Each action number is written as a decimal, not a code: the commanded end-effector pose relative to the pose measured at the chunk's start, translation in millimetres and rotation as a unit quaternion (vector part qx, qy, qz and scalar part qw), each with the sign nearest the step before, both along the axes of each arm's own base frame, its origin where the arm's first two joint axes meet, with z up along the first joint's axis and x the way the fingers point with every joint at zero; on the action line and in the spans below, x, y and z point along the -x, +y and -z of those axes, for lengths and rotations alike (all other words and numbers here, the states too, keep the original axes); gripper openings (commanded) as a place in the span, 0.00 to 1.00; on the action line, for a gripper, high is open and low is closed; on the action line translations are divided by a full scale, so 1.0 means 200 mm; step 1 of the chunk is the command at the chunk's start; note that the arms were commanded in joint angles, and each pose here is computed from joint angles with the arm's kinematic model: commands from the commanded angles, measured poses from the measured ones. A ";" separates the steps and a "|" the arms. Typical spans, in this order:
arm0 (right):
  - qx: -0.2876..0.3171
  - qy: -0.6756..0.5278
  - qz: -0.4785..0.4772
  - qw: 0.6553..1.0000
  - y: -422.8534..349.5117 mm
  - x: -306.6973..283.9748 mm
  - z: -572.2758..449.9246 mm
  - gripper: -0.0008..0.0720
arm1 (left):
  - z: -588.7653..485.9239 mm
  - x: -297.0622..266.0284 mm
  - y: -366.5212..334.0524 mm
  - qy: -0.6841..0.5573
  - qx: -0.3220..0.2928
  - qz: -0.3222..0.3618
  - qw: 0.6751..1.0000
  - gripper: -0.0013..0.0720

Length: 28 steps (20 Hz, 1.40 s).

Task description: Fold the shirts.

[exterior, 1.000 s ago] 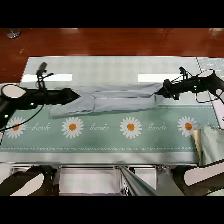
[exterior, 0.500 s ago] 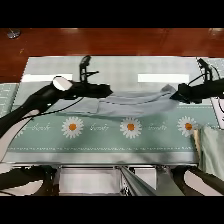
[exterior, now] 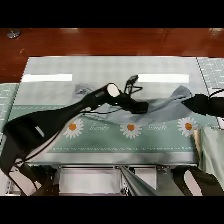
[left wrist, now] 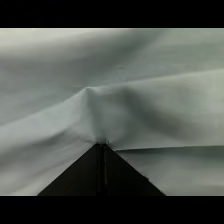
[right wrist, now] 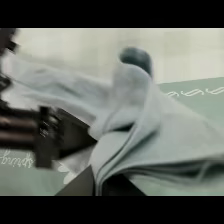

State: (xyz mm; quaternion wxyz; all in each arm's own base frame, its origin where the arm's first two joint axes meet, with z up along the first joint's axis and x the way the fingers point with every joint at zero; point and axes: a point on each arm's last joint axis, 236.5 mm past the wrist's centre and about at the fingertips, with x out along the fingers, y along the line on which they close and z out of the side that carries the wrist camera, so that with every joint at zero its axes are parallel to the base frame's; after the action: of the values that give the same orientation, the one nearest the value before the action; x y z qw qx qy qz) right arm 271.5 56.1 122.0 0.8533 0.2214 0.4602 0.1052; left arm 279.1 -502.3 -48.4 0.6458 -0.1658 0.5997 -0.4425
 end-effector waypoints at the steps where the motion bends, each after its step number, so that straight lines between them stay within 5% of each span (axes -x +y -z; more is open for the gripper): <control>1: -0.026 -0.032 0.006 0.999 0.05 0.00 -0.09 0.05 | 0.05 0.31 -0.17 0.035 -0.008 0.077 0.996 0.04; 5: -0.046 -0.037 0.001 0.998 0.09 -0.01 -0.12 0.05 | -0.15 0.05 -0.07 0.017 0.019 0.042 0.999 0.04; 9: -0.081 -0.062 -0.030 0.994 0.24 -0.06 -0.18 0.05 | -0.49 -0.46 0.43 -0.014 0.037 -0.053 0.998 0.04; 14: -0.119 -0.029 -0.134 0.983 0.73 -0.23 -0.11 0.05 | -0.95 -0.75 1.39 -0.153 -0.058 -0.167 0.972 0.04; 19: -0.118 0.017 -0.240 0.963 1.34 -0.49 0.03 0.05 | -1.12 -0.39 1.95 -0.241 -0.102 -0.265 0.928 0.04; 25: -0.118 0.066 -0.295 0.946 1.89 -0.66 0.39 0.05 | -0.61 0.18 1.92 -0.157 -0.076 -0.314 0.933 0.04; 26: -0.119 0.082 -0.291 0.946 1.93 -0.66 0.47 0.24 | -0.51 0.22 1.90 -0.132 -0.066 -0.329 0.933 0.04; 27: -0.118 0.100 -0.290 0.944 1.94 -0.66 0.54 0.73 | -0.44 0.25 1.89 -0.115 -0.057 -0.337 0.933 0.04; 28: -0.112 0.114 -0.296 0.942 1.92 -0.63 0.58 0.86 | -0.37 0.27 1.88 -0.099 -0.054 -0.341 0.933 0.04</control>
State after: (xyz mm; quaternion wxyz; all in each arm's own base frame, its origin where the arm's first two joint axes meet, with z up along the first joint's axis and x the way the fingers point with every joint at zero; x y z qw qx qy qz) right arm 402.4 420.7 42.7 0.7182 0.1866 0.5517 0.3807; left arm 248.0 -121.7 68.5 0.8411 -0.2261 0.4513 -0.1944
